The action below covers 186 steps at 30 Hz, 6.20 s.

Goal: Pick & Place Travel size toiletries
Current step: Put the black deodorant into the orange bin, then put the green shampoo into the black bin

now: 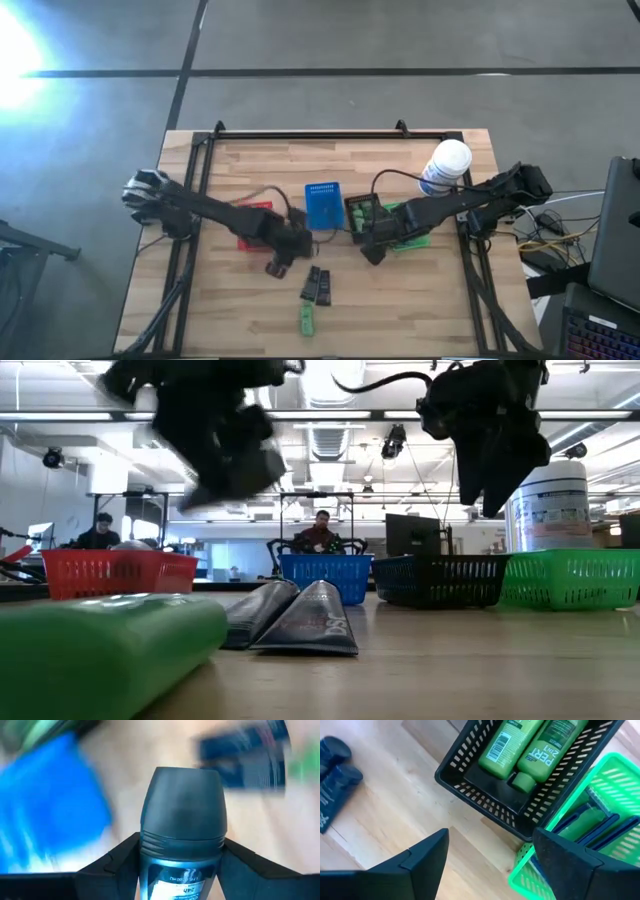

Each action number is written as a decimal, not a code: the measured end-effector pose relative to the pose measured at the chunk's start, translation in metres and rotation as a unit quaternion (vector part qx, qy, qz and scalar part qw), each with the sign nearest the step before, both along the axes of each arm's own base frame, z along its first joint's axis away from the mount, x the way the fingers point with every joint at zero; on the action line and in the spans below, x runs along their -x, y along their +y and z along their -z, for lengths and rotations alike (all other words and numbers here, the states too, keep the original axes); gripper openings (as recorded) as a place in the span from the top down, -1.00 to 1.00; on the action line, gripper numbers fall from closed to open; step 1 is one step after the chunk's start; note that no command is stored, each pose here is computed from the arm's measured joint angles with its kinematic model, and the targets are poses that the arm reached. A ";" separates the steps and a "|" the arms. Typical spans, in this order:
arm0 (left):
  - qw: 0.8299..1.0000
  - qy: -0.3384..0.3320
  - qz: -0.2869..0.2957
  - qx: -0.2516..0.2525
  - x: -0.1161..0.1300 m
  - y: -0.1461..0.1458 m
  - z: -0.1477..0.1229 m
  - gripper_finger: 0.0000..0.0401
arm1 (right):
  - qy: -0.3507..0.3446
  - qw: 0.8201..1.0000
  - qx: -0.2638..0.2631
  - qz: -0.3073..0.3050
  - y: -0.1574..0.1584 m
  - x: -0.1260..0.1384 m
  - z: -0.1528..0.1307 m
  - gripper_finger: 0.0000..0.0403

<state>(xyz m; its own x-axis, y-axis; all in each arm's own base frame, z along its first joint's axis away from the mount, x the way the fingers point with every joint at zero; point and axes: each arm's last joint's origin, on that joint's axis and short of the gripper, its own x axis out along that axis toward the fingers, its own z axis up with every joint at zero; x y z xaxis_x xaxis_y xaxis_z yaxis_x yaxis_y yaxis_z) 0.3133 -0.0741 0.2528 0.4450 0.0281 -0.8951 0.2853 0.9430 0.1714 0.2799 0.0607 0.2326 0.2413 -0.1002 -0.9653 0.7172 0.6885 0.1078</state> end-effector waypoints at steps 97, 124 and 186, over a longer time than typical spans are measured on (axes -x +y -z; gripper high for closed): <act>0.869 -0.093 -0.396 0.281 0.093 0.006 0.002 -0.69 | 0.050 0.978 -0.083 0.183 0.041 -0.033 -0.013 -0.36; 0.751 0.115 -0.582 0.290 -0.046 -0.135 0.046 -0.69 | 0.009 0.998 -0.038 0.048 0.022 0.087 0.008 -0.79; 0.975 -0.136 -0.172 0.035 -0.058 -0.104 -0.024 0.28 | -0.340 0.922 -0.186 -0.016 0.052 0.018 -0.036 -0.72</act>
<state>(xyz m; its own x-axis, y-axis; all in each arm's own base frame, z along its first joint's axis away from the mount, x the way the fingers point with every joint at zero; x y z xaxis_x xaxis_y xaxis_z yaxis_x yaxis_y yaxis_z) 0.3709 -0.1781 0.2771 0.6407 0.1605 -0.7508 -0.0962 0.9870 0.1289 0.2623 0.1123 0.2682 0.8003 0.2246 -0.5559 0.3764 0.5334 0.7575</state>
